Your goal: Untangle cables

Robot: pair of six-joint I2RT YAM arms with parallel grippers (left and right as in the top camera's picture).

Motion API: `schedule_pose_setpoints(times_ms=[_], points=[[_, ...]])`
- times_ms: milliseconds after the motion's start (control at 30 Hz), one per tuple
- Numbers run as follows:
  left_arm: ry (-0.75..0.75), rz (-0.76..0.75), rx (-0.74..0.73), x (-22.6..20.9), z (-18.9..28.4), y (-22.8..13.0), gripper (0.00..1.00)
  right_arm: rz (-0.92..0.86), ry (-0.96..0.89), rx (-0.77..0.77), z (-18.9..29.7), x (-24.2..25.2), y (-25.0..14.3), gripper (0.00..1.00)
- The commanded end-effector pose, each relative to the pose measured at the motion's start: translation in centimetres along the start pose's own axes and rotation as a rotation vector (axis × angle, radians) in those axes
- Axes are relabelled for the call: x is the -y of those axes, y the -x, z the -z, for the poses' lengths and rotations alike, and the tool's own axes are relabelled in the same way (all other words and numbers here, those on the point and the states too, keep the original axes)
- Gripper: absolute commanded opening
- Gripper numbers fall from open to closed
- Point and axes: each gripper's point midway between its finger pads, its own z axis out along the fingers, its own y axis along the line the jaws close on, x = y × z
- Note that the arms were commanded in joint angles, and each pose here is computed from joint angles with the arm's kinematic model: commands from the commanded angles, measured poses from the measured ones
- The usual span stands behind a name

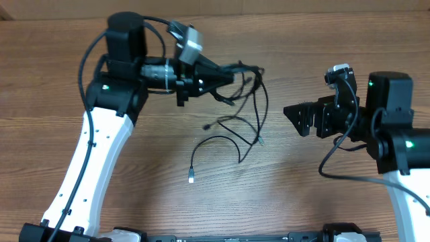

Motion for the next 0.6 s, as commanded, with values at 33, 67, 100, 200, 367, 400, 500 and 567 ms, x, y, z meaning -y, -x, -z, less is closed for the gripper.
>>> schedule_pose_setpoints(times_ms=[33, 67, 100, 200, 367, 400, 500, 567], points=[[-0.077, -0.143, 0.005, 2.7, -1.0, 0.9, 0.04, 0.187, 0.175, 0.082, 1.8, -4.0, 0.9, 0.93], [-0.085, -0.146, 0.002, 3.0, -1.3, 0.9, 0.04, 0.232, 0.213, 0.095, 2.1, -4.8, 0.9, 0.93], [-0.092, -0.147, 0.0, 3.2, -1.6, 0.8, 0.04, 0.265, 0.242, 0.106, 2.3, -5.4, 0.9, 0.93], [-0.105, -0.149, -0.01, 3.6, -2.6, 0.7, 0.04, 0.298, 0.284, 0.121, 2.6, -6.1, 1.0, 0.93], [-0.159, -0.167, -0.023, 5.0, -4.4, 0.3, 0.04, 0.353, 0.332, 0.165, 2.9, -7.0, 1.8, 0.95], [-0.157, -0.168, -0.026, 5.0, -4.6, 0.2, 0.04, 0.358, 0.337, 0.172, 3.0, -7.2, 1.9, 0.95], [-0.189, -0.17, -0.033, 5.9, -5.6, 0.0, 0.04, 0.379, 0.339, 0.196, 3.1, -7.3, 2.4, 0.94], [-0.208, -0.172, -0.038, 6.5, -6.3, -0.2, 0.04, 0.392, 0.358, 0.212, 3.3, -7.6, 2.7, 0.85]])
